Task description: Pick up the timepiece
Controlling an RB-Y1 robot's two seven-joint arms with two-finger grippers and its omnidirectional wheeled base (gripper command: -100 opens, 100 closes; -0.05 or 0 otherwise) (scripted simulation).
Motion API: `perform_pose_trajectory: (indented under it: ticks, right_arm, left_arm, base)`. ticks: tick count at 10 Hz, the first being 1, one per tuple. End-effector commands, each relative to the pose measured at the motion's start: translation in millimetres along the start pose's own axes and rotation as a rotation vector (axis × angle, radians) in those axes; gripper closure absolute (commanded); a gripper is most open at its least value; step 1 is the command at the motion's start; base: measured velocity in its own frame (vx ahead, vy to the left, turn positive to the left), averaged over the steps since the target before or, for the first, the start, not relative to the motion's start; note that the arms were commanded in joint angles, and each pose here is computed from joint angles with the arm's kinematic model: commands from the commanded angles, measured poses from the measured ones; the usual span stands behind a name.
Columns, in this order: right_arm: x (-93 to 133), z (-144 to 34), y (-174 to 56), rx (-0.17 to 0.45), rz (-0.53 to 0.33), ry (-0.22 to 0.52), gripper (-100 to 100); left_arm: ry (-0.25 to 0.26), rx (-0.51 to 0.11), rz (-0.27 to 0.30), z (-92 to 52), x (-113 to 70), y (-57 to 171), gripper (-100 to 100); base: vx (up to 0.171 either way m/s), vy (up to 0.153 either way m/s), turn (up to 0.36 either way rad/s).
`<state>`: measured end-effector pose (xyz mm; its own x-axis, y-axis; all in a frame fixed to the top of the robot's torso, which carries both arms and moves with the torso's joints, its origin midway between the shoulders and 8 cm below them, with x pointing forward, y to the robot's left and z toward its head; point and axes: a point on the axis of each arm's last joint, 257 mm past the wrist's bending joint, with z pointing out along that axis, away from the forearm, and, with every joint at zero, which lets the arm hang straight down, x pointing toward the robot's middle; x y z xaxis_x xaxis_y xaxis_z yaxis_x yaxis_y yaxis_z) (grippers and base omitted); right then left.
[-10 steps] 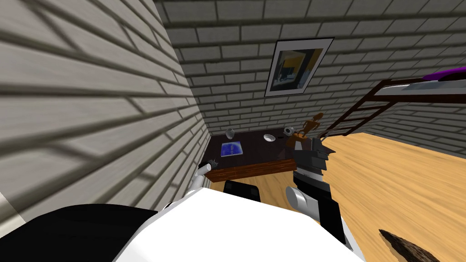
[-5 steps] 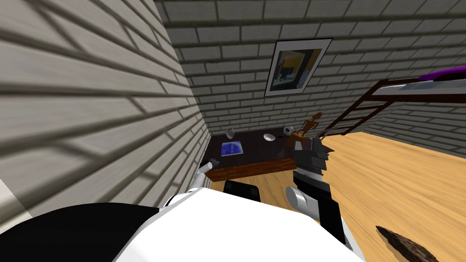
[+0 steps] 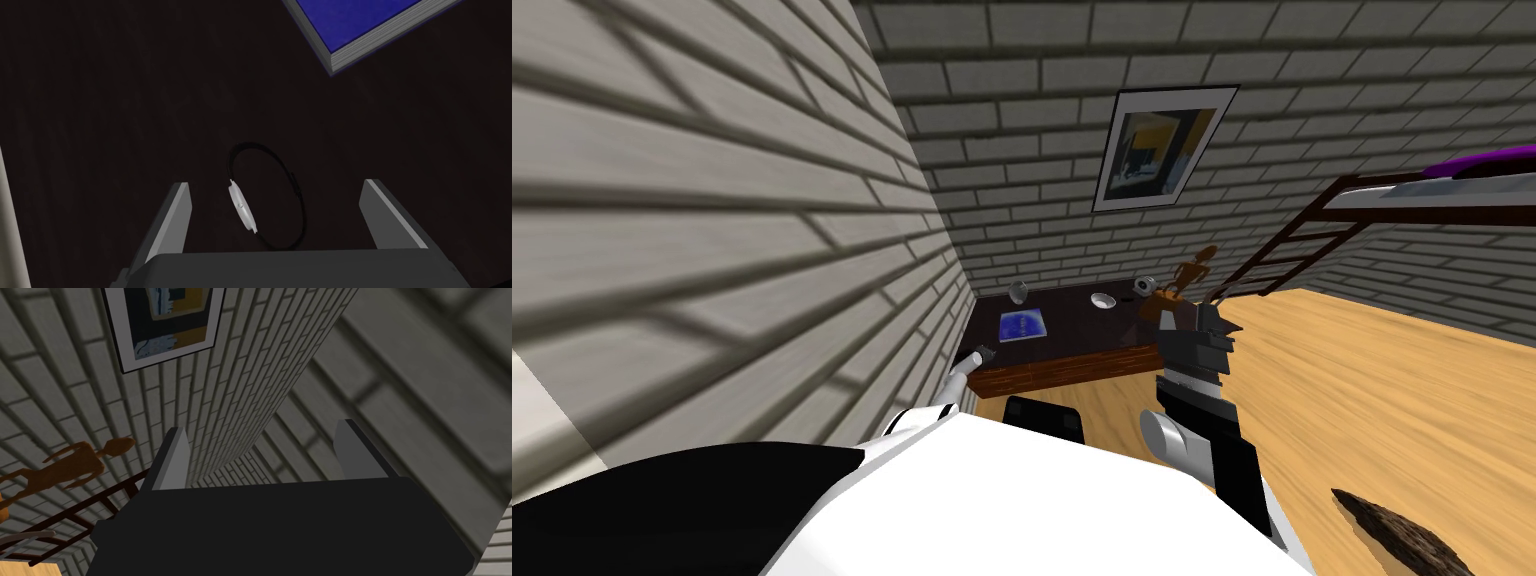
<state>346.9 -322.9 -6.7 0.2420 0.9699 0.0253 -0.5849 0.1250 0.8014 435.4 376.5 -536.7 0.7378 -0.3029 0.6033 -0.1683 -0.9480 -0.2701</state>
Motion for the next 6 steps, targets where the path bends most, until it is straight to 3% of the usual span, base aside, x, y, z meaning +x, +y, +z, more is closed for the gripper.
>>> perform_pose_trajectory:
  ticks: [1, 2, 3, 4, 5, 6]
  right_arm:
    - [0.0, 0.0, 0.0, 0.000, 0.000, 0.000, 0]
    - [0.0, 0.0, 0.0, 0.000, 0.000, 0.000, 0]
    - [0.0, 0.0, 0.0, 0.000, 0.000, 0.000, 0]
    - [0.0, 0.0, 0.0, 0.000, 0.000, 0.000, 0]
    - [0.0, 0.0, 0.0, 0.000, 0.000, 0.000, 0]
    - [0.0, 0.0, 0.0, 0.000, 0.000, 0.000, 0]
  left_arm:
    - [-0.011, -0.003, -0.002, 3.3, -3.9, 2.3, -100]
    - [-0.025, -0.009, -0.005, 3.6, -10.8, 5.4, -100]
    - [-0.008, 0.002, -0.003, 8.2, 2.6, 2.1, -100]
    - [-0.026, -0.006, -0.007, 8.5, -6.8, 6.2, -100]
    - [-0.003, 0.009, -0.004, 12.5, 10.2, 0.9, -100]
    - [-0.029, -0.002, -0.008, 12.7, -3.1, 6.6, -100]
  base:
    - [-0.023, 0.014, -0.015]
    - [-0.009, 0.005, 0.001]
    - [-0.017, 0.010, -0.012]
    - [-0.021, 0.013, -0.014]
    - [-0.031, 0.019, -0.015]
    - [-0.026, 0.018, -0.011]
